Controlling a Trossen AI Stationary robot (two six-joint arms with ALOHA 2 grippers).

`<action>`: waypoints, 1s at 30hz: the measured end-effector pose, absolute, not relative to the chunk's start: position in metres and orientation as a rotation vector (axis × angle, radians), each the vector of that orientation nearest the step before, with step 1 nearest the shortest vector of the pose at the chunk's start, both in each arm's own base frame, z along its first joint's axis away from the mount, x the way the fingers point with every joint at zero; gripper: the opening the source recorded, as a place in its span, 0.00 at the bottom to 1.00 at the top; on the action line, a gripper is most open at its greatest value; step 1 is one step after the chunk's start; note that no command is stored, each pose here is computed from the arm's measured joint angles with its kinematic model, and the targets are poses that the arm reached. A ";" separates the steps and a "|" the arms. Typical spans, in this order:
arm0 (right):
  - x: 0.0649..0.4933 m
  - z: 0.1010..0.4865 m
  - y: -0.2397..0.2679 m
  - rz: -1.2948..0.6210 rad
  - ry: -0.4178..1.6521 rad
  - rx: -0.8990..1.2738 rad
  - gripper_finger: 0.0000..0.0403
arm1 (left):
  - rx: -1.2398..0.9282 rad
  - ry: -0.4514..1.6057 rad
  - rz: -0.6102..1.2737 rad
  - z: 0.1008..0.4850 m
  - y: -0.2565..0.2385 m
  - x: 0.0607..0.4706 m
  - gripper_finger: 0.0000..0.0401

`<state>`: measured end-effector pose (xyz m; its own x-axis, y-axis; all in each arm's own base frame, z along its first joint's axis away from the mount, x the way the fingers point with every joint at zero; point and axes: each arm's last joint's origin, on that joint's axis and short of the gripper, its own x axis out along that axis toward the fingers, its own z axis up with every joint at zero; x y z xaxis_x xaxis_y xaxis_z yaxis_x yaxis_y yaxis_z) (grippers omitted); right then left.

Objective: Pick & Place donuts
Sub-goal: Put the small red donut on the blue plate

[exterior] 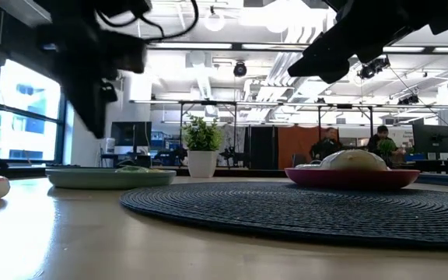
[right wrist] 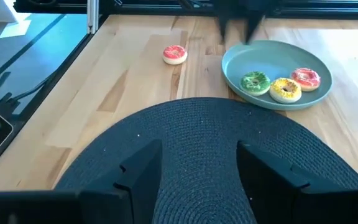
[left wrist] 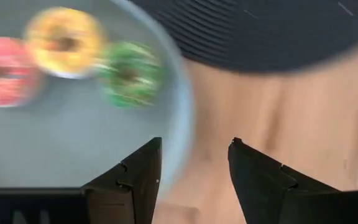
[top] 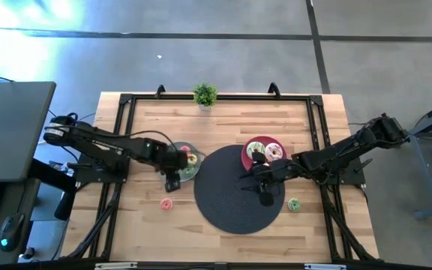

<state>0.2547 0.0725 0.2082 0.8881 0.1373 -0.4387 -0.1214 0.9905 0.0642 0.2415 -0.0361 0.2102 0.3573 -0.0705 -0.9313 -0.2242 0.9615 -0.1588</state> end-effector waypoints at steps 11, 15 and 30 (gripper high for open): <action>0.255 0.208 0.072 0.124 0.458 0.032 0.49 | -0.138 1.233 -0.067 0.192 -0.113 0.213 0.44; 0.255 0.208 0.072 0.105 0.455 0.027 0.49 | -0.160 1.221 0.036 0.178 -0.120 0.201 0.44; 0.255 0.208 0.072 0.104 0.455 0.027 0.49 | -0.239 1.198 0.034 0.147 -0.116 0.190 0.43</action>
<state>0.2548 0.0716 0.2082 0.8930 0.1065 -0.4372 -0.0943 0.9943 0.0496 0.1897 -0.1161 0.1474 0.3673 -0.0996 -0.9248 -0.1525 0.9743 -0.1655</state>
